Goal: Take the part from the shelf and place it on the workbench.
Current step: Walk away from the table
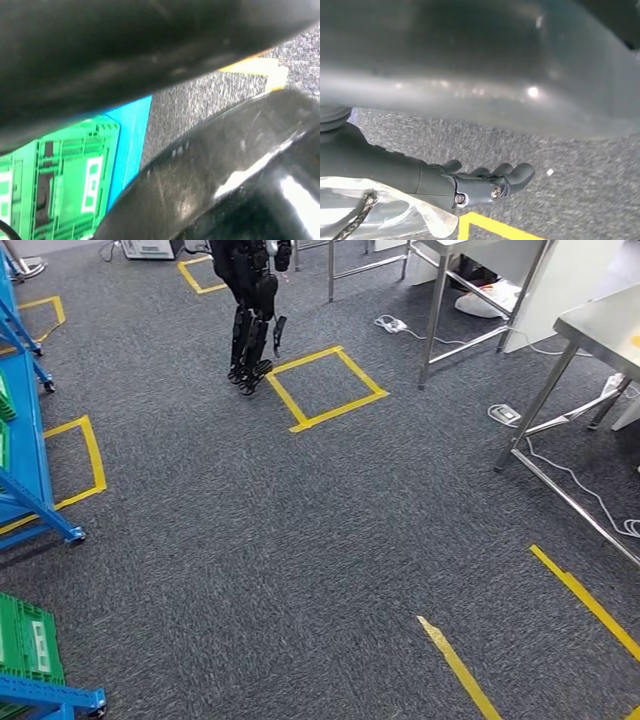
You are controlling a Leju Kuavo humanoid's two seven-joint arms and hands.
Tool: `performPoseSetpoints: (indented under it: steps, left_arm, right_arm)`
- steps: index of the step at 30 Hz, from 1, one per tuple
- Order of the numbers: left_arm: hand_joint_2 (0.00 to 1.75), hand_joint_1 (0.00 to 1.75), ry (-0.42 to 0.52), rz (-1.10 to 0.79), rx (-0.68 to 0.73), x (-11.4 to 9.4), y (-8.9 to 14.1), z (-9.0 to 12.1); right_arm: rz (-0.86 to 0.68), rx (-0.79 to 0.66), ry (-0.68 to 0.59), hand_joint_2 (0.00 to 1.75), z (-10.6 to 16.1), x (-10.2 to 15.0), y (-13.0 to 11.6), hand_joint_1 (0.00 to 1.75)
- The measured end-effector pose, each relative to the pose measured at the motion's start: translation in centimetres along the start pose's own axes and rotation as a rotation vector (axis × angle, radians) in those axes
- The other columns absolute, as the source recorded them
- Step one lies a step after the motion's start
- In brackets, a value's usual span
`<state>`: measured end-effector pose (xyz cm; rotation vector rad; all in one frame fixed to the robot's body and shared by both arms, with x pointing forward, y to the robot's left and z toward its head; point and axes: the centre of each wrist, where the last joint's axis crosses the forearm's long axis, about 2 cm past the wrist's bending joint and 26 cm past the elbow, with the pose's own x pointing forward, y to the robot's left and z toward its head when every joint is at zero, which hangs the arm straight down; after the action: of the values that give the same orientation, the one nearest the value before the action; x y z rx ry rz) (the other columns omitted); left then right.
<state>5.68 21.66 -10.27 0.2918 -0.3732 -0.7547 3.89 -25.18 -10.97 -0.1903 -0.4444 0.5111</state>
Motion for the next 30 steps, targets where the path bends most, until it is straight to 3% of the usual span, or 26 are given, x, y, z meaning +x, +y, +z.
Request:
performPoseSetpoints:
  steps: [30]
  left_arm:
    - [0.00,0.00,-0.010,-0.032,-0.006,0.24,-0.07,0.02]
  right_arm:
    - [0.054,0.010,0.003,0.00,0.02,0.10,0.13,0.00]
